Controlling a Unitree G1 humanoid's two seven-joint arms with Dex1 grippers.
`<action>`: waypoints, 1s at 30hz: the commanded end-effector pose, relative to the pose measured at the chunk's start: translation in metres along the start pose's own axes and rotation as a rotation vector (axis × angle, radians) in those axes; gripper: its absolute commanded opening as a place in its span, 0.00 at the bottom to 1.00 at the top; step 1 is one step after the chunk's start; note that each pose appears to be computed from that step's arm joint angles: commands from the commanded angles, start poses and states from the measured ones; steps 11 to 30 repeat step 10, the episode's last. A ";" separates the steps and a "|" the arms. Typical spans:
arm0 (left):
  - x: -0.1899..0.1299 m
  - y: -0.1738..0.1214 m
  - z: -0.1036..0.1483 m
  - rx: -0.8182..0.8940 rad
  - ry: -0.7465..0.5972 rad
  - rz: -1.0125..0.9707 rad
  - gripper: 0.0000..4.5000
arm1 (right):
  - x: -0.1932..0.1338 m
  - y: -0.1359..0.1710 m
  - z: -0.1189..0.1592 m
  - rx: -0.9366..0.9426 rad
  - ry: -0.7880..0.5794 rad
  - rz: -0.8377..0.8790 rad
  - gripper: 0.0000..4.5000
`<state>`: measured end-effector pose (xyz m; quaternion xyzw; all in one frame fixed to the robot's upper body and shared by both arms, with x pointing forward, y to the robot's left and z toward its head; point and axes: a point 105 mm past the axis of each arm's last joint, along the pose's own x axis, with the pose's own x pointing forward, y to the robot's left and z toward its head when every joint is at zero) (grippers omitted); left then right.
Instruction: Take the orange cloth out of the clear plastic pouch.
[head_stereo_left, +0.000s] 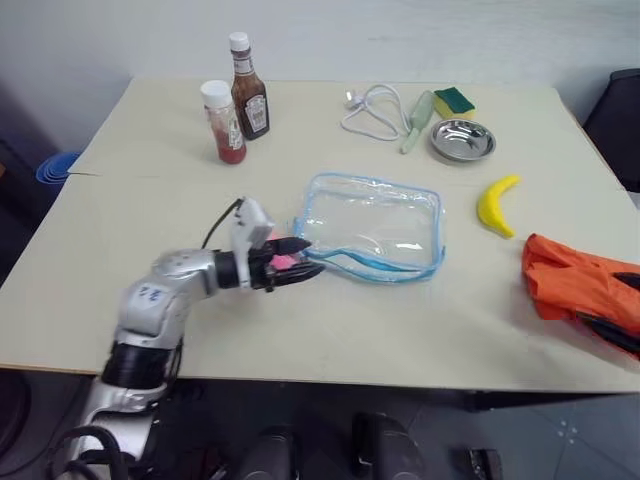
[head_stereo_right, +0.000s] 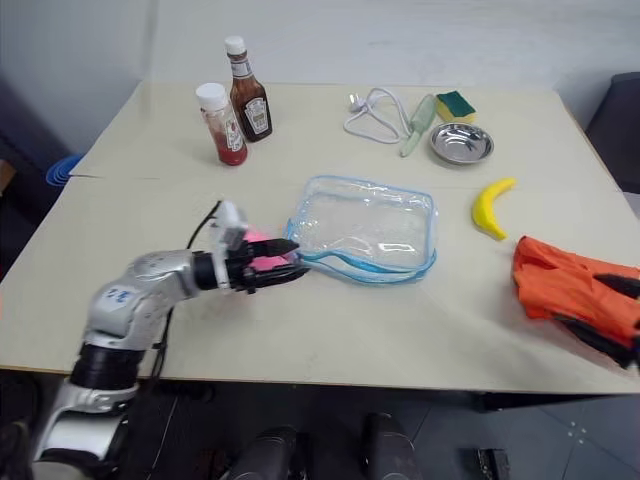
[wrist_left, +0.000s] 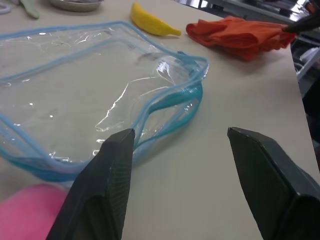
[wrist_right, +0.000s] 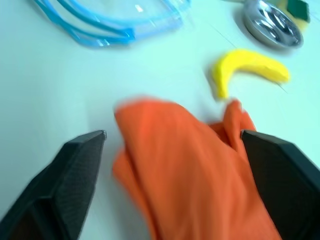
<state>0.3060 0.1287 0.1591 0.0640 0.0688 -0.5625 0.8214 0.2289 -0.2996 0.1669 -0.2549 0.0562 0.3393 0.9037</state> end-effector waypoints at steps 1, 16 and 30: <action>-0.030 -0.004 -0.005 0.117 0.007 0.014 0.67 | 0.038 0.050 0.019 0.045 -0.119 0.154 0.99; -0.081 -0.035 -0.073 0.200 0.126 0.135 0.67 | 0.087 0.119 -0.001 0.137 -0.225 0.244 0.99; -0.081 -0.035 -0.073 0.200 0.126 0.135 0.67 | 0.087 0.119 -0.001 0.137 -0.225 0.244 0.99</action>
